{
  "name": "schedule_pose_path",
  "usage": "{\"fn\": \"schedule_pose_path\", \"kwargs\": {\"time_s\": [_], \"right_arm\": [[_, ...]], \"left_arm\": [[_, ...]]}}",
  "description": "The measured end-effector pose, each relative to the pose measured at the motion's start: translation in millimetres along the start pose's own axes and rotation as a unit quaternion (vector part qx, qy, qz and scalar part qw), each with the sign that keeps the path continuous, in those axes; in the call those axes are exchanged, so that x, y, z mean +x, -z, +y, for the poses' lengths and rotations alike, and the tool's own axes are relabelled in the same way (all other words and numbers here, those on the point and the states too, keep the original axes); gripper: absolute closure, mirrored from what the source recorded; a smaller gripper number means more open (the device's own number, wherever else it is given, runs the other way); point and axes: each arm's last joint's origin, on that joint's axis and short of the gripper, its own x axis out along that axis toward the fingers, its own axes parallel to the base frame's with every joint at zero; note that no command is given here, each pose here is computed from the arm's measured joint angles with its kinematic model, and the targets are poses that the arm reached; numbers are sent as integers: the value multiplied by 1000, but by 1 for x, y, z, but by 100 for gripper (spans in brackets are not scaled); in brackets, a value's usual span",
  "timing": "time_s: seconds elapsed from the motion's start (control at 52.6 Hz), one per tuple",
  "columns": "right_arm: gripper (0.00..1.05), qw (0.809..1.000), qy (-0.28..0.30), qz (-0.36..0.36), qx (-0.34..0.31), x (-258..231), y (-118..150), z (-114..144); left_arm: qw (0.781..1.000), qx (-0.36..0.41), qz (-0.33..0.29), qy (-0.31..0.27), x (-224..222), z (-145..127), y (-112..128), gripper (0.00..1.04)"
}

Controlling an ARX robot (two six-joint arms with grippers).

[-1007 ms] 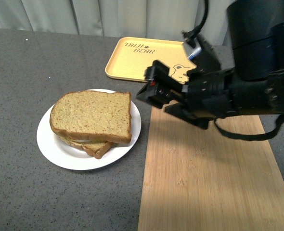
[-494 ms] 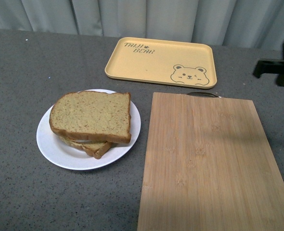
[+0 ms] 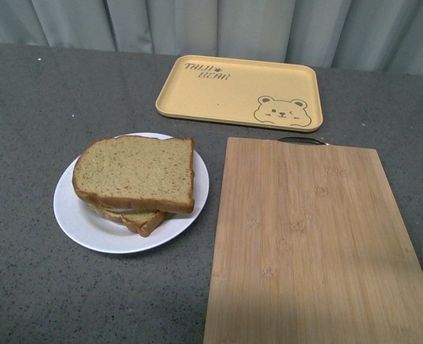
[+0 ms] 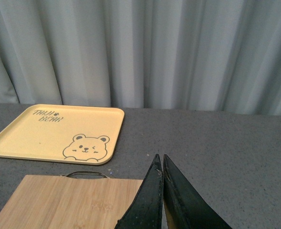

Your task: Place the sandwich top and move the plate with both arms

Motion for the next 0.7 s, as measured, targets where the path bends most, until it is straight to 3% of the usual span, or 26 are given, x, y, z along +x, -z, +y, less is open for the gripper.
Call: {"fn": "schedule_pose_path", "kwargs": {"time_s": [0.703], "right_arm": [[104, 1000, -2, -9, 1, -47, -19, -18]], "left_arm": [[1000, 0, 0, 0, 0, 0, 0, 7]]}}
